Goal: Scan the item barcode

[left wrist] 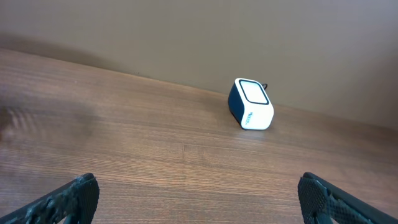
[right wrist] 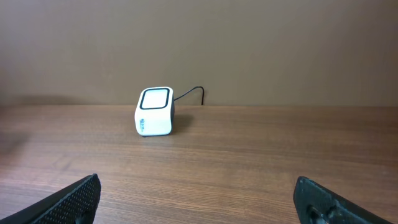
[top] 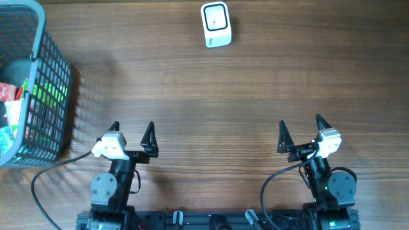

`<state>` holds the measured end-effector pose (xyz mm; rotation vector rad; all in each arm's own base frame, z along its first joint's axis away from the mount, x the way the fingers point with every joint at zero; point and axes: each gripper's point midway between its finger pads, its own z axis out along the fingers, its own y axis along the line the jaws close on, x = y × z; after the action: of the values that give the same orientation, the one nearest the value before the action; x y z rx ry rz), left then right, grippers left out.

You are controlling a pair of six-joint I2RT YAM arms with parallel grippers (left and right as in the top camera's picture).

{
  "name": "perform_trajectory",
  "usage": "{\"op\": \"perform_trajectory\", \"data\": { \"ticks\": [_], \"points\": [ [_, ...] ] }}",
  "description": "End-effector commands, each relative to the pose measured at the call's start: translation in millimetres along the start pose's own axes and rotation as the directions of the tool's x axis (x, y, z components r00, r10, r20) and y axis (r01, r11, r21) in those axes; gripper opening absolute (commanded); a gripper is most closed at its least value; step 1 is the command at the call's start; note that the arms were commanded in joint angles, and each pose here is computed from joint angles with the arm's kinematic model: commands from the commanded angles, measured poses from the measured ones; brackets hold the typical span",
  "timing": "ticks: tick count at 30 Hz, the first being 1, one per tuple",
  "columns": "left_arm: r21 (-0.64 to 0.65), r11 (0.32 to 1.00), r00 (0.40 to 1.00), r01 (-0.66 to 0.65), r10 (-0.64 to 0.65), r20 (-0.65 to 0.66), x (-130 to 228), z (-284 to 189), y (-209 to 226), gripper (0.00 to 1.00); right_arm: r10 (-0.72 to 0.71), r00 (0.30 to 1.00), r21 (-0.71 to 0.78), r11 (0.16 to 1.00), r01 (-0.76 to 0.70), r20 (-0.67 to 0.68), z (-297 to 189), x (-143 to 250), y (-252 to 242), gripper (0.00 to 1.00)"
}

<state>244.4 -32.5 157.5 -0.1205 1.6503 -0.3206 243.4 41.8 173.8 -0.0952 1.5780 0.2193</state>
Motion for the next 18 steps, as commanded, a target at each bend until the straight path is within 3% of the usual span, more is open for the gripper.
{"op": "perform_trajectory", "data": {
  "ticks": [1,8,14,18],
  "points": [
    [0.016,1.0,1.0,0.023,-0.022,-0.007,2,0,-3,1.0,0.006,1.0,0.018,1.0,-0.006,0.003,0,0,-3,1.0],
    [0.071,0.997,0.999,0.031,-0.032,0.012,-42,-12,-24,1.0,0.006,1.0,0.018,1.0,-0.006,0.003,0,0,-3,1.0],
    [0.125,0.988,0.975,0.087,-0.059,-0.213,-93,-22,-61,1.0,0.006,1.0,0.017,1.0,-0.006,0.003,0,0,-3,1.0],
    [0.067,0.989,0.886,0.129,-0.085,-0.456,-154,-20,-87,1.0,0.006,1.0,0.018,1.0,-0.006,0.003,0,0,-3,1.0]
  ]
}}
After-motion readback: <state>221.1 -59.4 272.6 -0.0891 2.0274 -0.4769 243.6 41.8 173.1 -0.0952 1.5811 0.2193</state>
